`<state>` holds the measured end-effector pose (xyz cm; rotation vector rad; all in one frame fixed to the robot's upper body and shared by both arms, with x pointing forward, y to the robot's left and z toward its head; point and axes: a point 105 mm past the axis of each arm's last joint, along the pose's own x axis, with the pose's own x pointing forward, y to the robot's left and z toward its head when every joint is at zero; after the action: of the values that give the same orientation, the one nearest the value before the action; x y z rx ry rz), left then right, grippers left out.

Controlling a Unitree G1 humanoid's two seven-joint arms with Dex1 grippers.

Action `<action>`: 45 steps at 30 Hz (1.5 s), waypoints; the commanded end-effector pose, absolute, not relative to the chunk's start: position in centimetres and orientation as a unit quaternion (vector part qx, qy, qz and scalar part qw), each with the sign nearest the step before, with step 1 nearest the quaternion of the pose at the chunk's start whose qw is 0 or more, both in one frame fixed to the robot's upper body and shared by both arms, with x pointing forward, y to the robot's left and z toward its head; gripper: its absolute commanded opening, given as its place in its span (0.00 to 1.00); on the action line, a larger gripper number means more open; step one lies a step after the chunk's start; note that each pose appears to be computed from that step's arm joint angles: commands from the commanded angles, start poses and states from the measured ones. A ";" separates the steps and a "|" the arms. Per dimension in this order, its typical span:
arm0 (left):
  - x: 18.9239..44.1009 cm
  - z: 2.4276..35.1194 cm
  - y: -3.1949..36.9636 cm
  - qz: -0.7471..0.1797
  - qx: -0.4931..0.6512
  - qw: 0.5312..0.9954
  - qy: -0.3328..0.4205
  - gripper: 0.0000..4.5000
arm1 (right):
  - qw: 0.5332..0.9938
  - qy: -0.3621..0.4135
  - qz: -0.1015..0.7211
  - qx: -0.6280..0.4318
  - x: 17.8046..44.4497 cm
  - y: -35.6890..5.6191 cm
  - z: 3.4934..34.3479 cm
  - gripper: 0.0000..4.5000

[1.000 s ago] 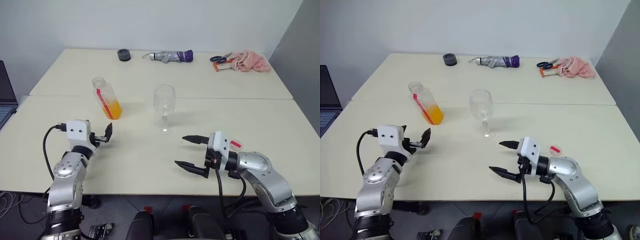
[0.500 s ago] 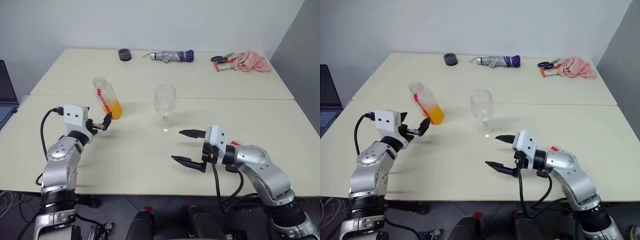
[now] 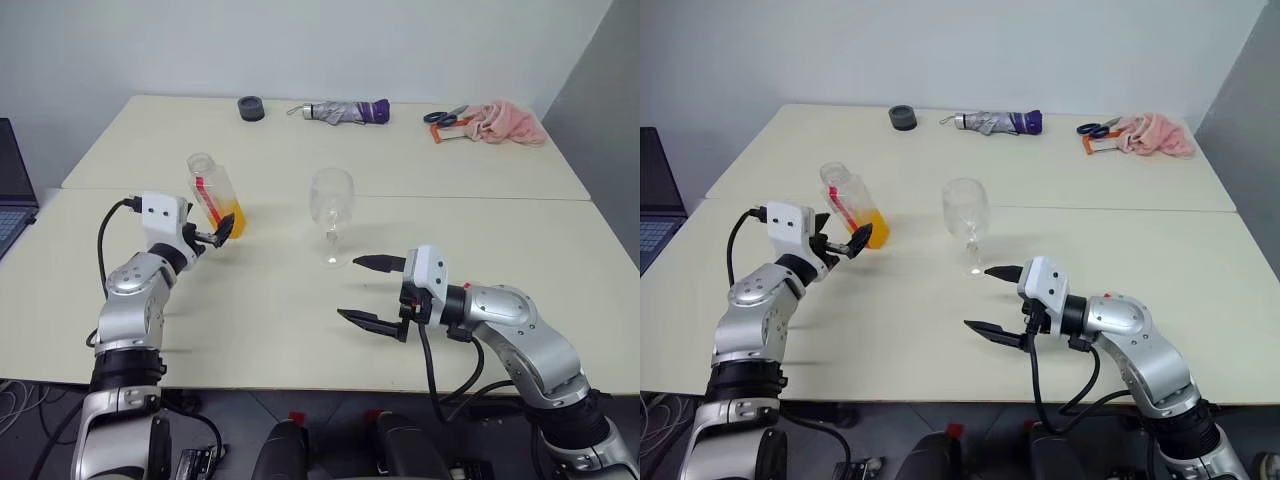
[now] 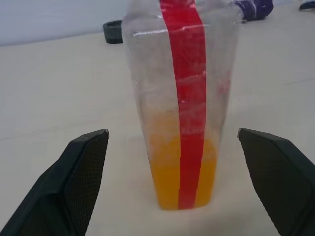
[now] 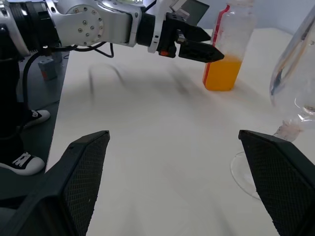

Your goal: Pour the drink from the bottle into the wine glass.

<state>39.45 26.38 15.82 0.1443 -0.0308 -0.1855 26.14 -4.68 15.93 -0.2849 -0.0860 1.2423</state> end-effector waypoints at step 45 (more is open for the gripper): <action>40.2 25.1 18.3 -0.235 0.196 0.938 -0.161 0.39 | 0.839 -0.144 0.521 -0.066 26.4 -5.8 21.4 1.00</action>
<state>40.88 19.51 22.22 0.2985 -0.2246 -0.4469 26.79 -5.68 19.63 -0.1392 -0.2356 1.1113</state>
